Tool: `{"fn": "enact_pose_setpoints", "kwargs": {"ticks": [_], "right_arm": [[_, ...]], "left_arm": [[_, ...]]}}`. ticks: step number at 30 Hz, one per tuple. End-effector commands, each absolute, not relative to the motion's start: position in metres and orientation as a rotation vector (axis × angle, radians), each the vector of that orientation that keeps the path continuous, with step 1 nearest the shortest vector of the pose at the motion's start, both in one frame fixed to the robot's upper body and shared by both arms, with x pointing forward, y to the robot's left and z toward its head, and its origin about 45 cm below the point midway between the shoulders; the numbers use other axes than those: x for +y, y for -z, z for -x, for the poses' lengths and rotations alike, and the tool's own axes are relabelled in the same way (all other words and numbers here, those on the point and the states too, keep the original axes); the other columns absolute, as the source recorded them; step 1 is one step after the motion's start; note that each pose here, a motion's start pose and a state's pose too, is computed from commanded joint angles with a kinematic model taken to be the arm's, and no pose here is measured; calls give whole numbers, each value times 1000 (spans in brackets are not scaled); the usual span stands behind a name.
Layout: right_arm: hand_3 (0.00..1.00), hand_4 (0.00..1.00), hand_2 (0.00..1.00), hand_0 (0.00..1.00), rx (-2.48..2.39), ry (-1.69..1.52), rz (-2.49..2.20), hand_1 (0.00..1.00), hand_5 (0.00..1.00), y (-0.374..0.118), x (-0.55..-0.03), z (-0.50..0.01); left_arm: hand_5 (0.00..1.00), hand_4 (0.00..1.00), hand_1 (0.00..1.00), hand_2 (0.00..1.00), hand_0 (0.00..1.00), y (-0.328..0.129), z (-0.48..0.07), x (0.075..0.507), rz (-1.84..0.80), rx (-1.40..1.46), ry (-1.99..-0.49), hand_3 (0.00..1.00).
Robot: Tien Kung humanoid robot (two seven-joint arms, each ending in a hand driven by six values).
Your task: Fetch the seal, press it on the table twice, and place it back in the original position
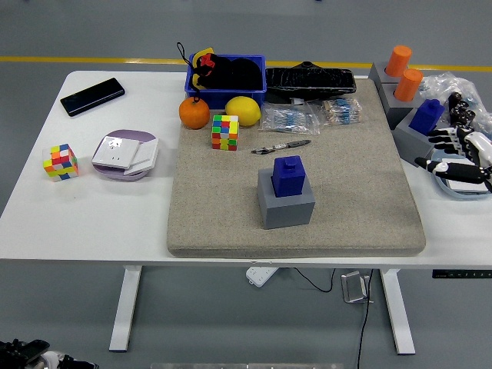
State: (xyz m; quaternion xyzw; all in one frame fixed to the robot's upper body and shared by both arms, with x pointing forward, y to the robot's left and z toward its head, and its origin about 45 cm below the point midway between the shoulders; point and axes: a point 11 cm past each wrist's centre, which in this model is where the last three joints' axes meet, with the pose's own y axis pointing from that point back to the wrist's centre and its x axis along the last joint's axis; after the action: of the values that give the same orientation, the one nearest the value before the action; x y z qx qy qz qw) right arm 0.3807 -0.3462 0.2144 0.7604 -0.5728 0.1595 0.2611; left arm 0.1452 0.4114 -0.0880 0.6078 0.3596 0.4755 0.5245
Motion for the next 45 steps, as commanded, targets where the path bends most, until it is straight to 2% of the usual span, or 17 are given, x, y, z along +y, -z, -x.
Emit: {"fn": "enact_pose_setpoints", "kwargs": {"ticks": [1,7,8,31,45], "right_arm": [[814,998,766,826,-1528,-440,-2077,770,49,-215,-339,-381],[814,998,766,826,-1403,-488,-2201,770,49,-217,-294,-385],[834,998,780,827,-1392,-493,-2211,771,5,-217,-289,-386],[850,998,792,816,-1118,-614,-2409,774,2,-217,-193,-391],[818,983,771,793,-1119,-635,-2443,759,2,-215,-177,-394]], "left_arm": [[262,679,691,680,720,88,-145,411,-1455,861,-1137,749],[262,679,691,680,720,89,-143,410,-1456,866,-1135,749],[261,679,691,680,720,89,-143,410,-1456,866,-1135,749],[262,680,692,681,720,90,-142,409,-1458,870,-1129,749],[261,680,691,681,720,90,-142,407,-1460,869,-1121,747]]}}
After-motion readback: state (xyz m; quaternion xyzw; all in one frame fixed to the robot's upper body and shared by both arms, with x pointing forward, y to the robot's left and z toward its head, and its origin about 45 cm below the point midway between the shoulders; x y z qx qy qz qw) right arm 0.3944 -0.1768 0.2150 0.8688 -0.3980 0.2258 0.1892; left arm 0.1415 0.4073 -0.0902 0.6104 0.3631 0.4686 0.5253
